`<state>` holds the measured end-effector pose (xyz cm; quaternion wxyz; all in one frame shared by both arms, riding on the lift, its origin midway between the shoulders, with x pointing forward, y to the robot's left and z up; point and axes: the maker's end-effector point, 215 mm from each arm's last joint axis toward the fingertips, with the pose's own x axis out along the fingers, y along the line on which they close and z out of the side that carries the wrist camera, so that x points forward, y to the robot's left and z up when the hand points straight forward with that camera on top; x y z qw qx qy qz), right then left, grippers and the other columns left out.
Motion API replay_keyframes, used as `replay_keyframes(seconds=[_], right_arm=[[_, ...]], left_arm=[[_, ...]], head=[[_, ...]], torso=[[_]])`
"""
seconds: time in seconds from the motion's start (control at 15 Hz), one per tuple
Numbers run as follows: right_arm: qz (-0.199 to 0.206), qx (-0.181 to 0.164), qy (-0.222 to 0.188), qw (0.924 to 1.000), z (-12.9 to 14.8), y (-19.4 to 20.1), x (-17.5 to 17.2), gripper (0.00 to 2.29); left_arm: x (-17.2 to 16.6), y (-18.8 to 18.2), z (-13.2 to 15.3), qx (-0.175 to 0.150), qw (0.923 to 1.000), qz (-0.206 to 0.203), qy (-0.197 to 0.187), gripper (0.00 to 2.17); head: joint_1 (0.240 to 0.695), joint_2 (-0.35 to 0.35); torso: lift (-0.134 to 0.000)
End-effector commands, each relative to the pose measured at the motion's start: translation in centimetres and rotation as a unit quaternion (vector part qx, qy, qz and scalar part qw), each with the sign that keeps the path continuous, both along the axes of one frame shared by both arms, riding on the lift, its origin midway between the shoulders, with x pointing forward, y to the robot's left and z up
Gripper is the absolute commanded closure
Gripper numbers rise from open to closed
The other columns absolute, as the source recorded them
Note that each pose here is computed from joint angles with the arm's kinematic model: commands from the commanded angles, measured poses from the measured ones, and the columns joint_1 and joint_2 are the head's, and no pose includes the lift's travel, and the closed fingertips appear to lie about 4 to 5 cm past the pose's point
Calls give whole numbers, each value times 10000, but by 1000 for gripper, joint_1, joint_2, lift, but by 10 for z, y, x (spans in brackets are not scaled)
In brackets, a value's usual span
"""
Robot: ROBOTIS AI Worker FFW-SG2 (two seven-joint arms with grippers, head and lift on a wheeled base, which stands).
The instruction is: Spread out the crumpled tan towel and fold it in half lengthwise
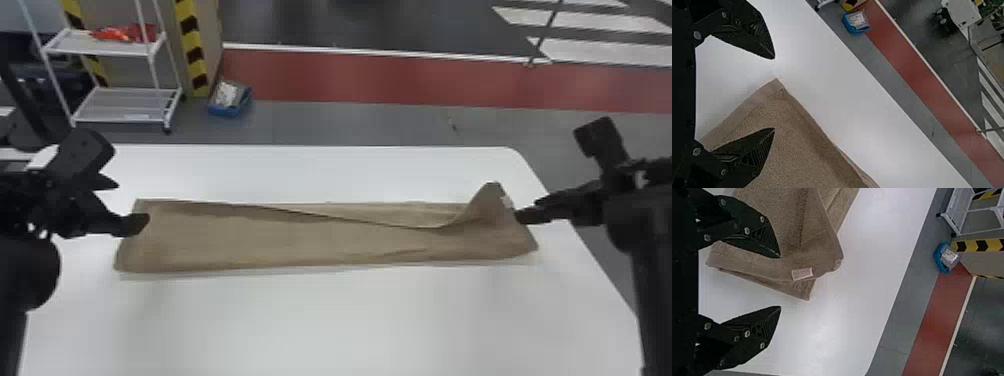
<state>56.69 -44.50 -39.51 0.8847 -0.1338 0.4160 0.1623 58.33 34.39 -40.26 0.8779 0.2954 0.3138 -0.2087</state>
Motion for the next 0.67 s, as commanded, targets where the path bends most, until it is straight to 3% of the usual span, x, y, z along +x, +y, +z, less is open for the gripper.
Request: replay_keyframes(seconds=[0.0,0.33,0.6], right_arm=[[118,128,67,9998,-5,14,-4,522],[348,-104,169,9992,-19,45,5,522],[209,-414,231,9987,-32,48,21,518]], left_arm=[[-5,5,-3,-25,10000,38,26,282],[-10,12,-7,-68,9999,102,41,282],[-14,15,-8,-58,9999,123,45,282]], head=[[695,-97],[695,-60],[695,-38]], torso=[[-124],[-124],[-124]])
